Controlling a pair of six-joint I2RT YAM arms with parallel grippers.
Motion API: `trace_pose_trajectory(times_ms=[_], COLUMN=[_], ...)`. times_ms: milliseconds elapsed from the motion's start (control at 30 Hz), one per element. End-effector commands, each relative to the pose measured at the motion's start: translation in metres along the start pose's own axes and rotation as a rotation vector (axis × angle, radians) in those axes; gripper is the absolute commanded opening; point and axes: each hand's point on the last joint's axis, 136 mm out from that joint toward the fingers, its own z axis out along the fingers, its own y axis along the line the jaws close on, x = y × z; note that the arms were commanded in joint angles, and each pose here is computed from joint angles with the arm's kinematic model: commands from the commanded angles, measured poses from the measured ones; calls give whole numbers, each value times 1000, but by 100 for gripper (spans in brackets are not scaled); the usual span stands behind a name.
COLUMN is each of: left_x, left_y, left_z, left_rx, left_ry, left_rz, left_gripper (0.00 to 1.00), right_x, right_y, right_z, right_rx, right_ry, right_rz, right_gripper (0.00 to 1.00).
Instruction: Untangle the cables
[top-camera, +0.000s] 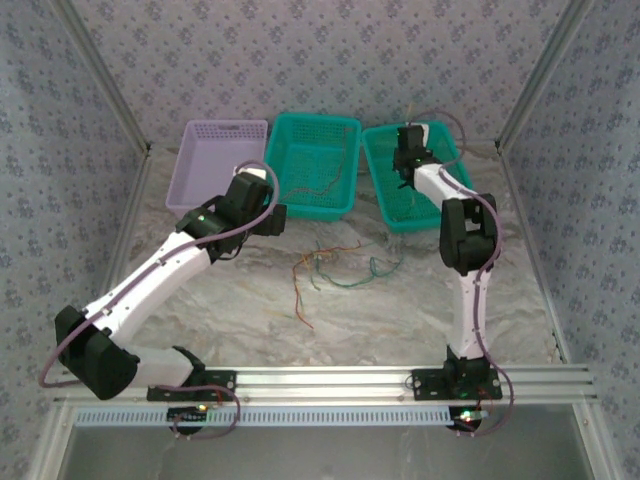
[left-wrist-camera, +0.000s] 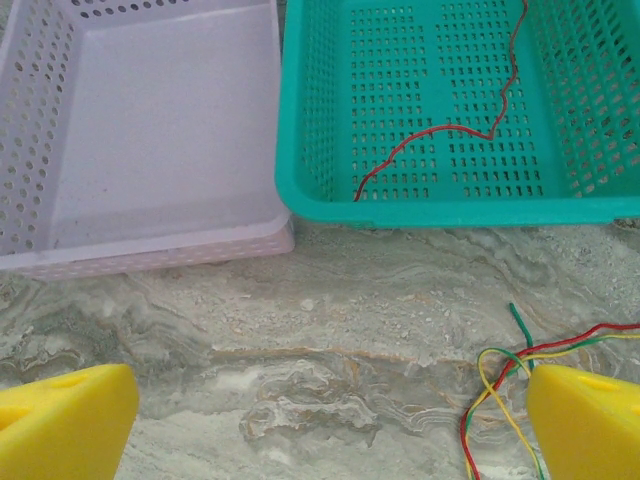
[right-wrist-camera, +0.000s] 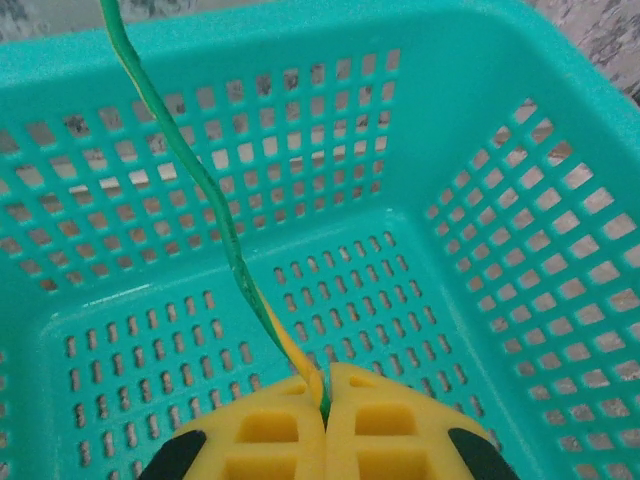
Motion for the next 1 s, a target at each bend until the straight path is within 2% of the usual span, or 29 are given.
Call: trace_pose_trajectory(times_ms=[0,133,367,600,733,867,967], left_x=[-9,-10,-8,-7,-6,-5,-5], left_y=[6,6,6,6,5,5,4], left_z=[-7,-8,-5,-2,-1,1,1], left_rx=[-15,-17,-21,-28,-29,-30,-26], left_ry=[-44,-47,-39,-31,-26,-19,-17], left_rz=[2,2,9,17,21,24,24], left_gripper=[100,100,100,100,100,100,100], right_x=[-1,21,65,71,82,83,83], right_y=[-14,-9,-8,-10,-17,-21,-23], right_z=[5,7,25,27,36,36,34], right_rx=[83,71,52,86,51,38,36], right_ry=[43,203,367,427,510,527,532], right_rz=[-13,11,29,2,58,81,92], right_gripper=[0,0,0,0,0,0,11])
